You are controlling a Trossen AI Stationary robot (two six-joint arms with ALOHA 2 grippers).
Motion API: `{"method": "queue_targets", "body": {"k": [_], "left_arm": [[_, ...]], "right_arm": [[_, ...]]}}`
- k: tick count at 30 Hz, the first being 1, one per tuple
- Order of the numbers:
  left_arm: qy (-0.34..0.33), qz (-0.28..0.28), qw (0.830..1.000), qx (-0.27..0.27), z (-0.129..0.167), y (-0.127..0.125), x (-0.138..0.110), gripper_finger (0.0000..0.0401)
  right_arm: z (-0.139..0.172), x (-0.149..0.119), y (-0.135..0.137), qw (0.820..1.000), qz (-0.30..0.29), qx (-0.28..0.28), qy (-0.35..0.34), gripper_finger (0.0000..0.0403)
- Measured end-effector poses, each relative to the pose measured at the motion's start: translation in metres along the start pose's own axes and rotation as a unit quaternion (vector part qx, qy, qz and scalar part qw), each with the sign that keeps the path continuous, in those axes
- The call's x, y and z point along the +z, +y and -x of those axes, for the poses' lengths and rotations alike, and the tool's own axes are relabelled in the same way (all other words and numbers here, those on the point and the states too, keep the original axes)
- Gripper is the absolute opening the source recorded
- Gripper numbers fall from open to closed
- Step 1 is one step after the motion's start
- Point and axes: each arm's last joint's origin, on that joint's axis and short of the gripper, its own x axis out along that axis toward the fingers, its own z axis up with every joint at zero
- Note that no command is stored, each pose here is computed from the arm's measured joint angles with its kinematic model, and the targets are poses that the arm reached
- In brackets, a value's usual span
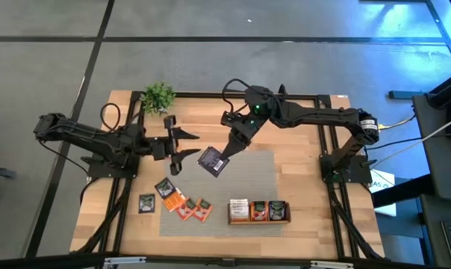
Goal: Pick & Place Tea
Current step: Put the right black tea bag into the right compartment of the wooden organizer
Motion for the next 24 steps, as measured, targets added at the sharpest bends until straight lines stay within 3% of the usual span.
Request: {"method": "queue_targets", "body": {"k": [8, 24], "left_arm": [[-0.016, -0.147, 0.989, -0.014, -0.005, -0.004, -0.002, 0.0159], [-0.057, -0.202, 0.978, -0.017, -0.016, -0.014, -0.004, 0.0105]], "right_arm": [[0.000, 0.000, 0.000, 1.000, 0.000, -0.001, -0.008, 0.0004], [0.000, 0.001, -0.001, 1.000, -0.015, -0.005, -0.017, 0.0004]]}}
